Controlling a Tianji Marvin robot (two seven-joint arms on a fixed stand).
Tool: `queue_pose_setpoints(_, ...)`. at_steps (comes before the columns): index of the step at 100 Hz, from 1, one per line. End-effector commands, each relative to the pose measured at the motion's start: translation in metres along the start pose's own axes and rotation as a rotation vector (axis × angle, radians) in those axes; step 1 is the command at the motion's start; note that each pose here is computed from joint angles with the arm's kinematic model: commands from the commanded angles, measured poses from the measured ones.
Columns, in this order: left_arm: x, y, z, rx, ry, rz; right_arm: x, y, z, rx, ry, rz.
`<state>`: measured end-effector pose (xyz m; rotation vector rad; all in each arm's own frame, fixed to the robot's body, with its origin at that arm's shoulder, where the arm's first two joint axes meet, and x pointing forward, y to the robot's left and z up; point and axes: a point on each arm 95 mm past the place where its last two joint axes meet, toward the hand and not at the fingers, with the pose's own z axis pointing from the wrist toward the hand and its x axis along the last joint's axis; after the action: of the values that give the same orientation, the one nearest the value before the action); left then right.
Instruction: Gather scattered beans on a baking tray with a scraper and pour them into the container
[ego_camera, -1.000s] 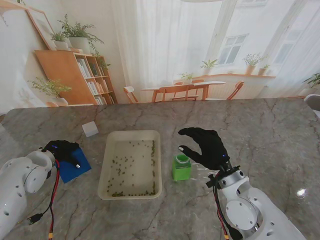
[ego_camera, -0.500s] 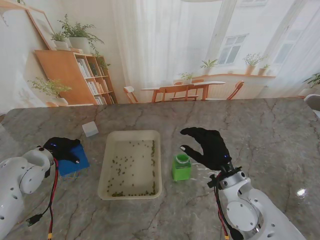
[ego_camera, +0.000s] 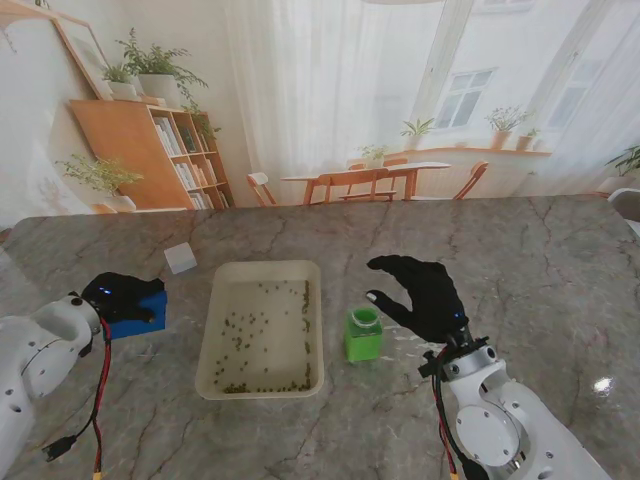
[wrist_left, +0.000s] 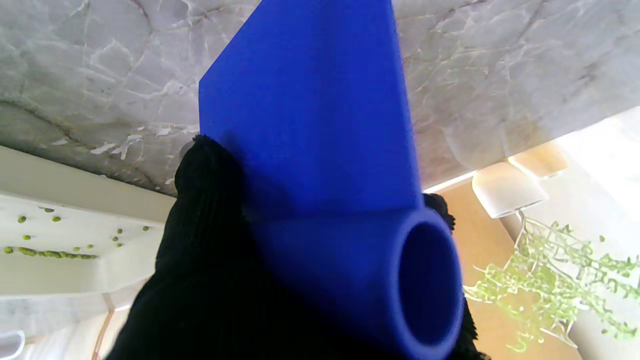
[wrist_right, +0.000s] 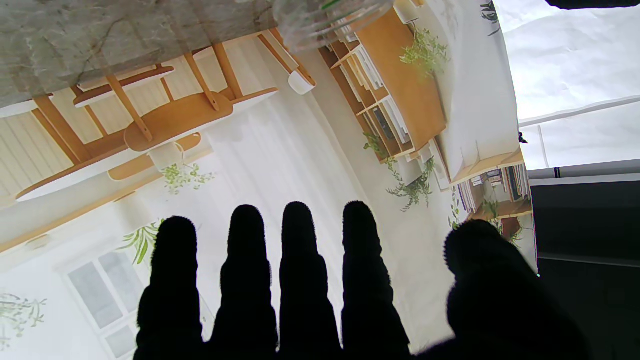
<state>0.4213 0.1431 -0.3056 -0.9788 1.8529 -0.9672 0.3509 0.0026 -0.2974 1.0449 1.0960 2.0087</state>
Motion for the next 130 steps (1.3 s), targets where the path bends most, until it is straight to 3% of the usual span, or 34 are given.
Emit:
queue_pose_setpoints(1, 0.000, -0.004, -0.005, 0.003, 0.006, 0.003, 0.000, -0.002, -0.001, 0.011, -0.005, 0.006)
queue_pose_setpoints(20, 0.000, -0.016, -0.016, 0.039, -0.004, 0.011, -0.001, -0.001, -0.001, 0.009, -0.005, 0.006)
queue_pose_setpoints(51, 0.006, -0.048, -0.028, 0.226, -0.056, -0.076, -0.002, -0.001, 0.001, 0.000, -0.001, 0.009)
queue_pose_setpoints(72, 0.020, -0.071, -0.024, 0.309, -0.013, -0.143, -0.002, -0.002, 0.002, -0.003, 0.002, 0.015)
queue_pose_setpoints(100, 0.049, -0.102, 0.009, 0.391, 0.118, -0.182, 0.000, -0.001, 0.008, -0.012, 0.020, 0.023)
queue_pose_setpoints(130, 0.070, -0.126, 0.057, 0.418, 0.259, -0.166, 0.000, 0.003, 0.018, -0.004, 0.051, 0.031)
